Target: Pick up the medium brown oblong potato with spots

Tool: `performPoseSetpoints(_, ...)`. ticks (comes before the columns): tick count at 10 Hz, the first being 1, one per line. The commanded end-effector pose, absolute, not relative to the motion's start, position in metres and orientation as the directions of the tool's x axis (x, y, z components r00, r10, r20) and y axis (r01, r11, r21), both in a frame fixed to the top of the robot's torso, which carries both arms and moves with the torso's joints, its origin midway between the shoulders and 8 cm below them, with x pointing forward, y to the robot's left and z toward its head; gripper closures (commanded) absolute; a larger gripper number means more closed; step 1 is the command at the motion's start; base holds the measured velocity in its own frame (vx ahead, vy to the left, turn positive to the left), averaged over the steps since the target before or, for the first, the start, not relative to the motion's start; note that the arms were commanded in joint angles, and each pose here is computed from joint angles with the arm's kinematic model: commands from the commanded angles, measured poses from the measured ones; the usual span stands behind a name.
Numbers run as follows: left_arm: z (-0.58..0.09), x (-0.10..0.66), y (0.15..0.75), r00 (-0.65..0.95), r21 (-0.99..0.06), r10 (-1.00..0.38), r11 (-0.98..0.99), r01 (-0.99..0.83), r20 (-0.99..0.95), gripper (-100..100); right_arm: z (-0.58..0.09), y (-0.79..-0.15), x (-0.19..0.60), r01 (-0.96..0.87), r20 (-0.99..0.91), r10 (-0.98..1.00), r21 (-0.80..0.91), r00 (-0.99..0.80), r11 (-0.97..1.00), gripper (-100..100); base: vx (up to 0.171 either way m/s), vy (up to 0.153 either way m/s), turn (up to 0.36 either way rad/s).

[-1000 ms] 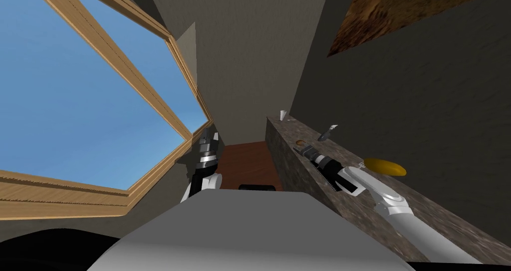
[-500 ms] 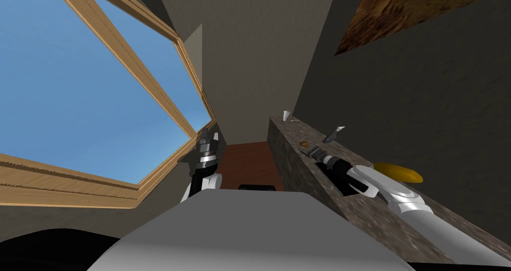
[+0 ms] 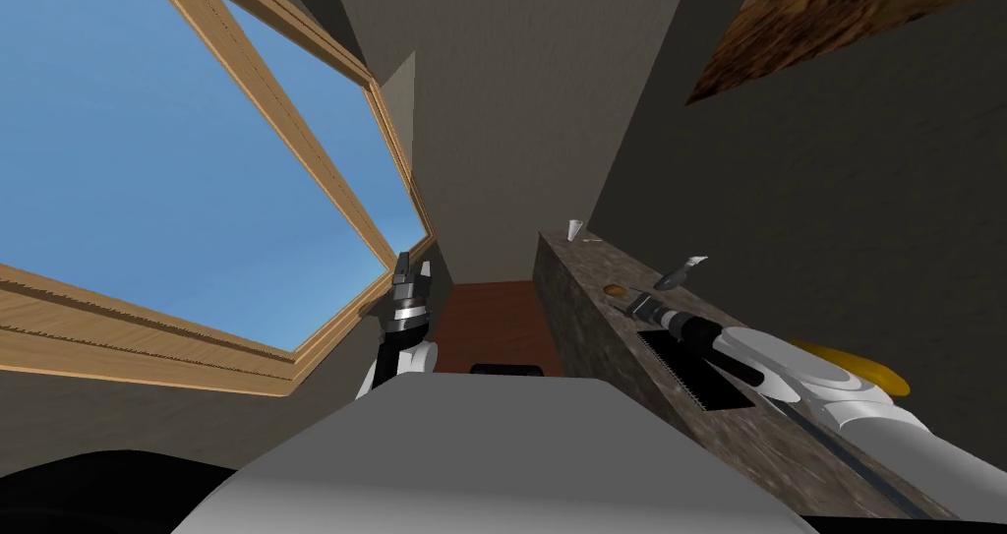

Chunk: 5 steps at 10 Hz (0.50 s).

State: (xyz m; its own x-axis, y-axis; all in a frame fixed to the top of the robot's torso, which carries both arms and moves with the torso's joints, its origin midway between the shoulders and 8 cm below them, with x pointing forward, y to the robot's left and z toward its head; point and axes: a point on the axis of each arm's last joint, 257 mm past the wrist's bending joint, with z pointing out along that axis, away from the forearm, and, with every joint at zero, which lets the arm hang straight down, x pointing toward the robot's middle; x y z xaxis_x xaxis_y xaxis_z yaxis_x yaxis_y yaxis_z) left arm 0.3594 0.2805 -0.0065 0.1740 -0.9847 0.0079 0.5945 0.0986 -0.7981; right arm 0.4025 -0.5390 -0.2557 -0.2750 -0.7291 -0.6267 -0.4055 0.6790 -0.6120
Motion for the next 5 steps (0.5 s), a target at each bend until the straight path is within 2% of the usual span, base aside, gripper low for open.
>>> performPoseSetpoints(1, -0.006, 0.359, 0.281, 0.174, -0.798, -0.985, 0.099, 0.594, 0.008, 0, -0.26, -0.57, 0.388, -0.43, -0.541, -0.785, -0.657, -0.301, 0.619, -100, 0.041, 0.037, 0.146)
performPoseSetpoints(5, -0.007, 0.359, 0.281, 0.174, -0.798, -0.985, 0.099, 0.594, 0.008, 0, -0.269, -0.614, 0.366, -0.463, -0.422, -0.837, -0.698, -0.349, 0.546, -100, 0.044, 0.027, 0.08)
